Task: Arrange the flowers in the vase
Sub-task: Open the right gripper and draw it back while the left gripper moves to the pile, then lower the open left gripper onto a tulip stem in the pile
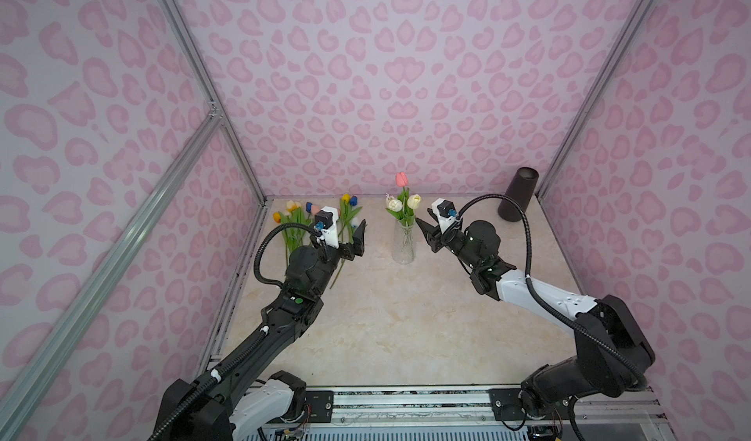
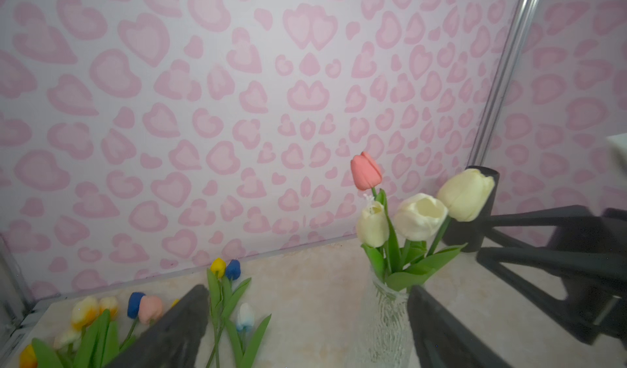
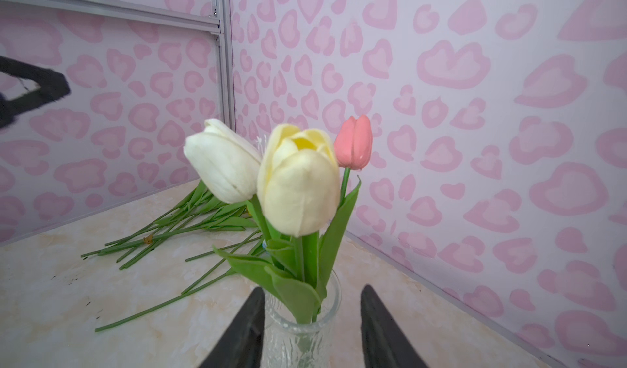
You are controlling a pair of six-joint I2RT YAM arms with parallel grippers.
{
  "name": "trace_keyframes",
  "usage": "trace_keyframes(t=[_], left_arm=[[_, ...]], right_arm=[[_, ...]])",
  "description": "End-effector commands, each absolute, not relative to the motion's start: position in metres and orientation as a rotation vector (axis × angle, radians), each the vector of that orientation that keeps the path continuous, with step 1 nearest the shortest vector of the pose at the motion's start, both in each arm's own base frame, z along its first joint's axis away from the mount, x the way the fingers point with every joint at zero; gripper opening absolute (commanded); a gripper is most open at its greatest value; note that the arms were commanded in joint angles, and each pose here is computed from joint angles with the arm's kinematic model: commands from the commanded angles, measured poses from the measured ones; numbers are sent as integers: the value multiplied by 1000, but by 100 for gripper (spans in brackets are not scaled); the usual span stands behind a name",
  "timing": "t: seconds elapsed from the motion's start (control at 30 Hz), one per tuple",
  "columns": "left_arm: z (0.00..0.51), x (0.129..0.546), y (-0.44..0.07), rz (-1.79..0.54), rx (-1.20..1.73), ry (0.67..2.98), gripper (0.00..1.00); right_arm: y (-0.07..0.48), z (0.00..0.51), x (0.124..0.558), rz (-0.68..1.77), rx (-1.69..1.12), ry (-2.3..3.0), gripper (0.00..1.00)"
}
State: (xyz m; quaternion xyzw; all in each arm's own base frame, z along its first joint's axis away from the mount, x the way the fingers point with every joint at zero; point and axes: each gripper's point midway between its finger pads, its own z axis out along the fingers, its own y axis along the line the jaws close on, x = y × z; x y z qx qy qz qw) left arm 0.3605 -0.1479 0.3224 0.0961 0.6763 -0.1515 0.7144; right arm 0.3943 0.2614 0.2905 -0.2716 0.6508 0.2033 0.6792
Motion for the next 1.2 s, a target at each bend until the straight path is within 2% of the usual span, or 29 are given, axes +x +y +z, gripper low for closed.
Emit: trace_keyframes(t=[0.0,0.13,0.33,0.4,0.47,0.57,0.8,1.17], left_arm=[[310,372,-146,-339,201,1597,90],[266,401,-130,-231,164,1829,80],[173,433,-109,-105,123,2256,55],[151,437,-109,-78,135,2347,49],[135,441,-107,-49,138,2408,48],[114,450,-99,35,131,2490,37],[87,475,-88,141,152,2603,39],[51,512,-90,53,135,2704,37]], right_arm=[[254,308,375,479,-600,1387,47],[241,316,341,513,-555,1301,47],[228,292,314,471,-474,1301,47],[226,283,309,454,-460,1316,47],[226,277,304,439,-461,1326,47],[229,271,299,430,-477,1333,47],[248,252,294,437,-559,1334,47],[257,252,290,481,-552,1291,47]])
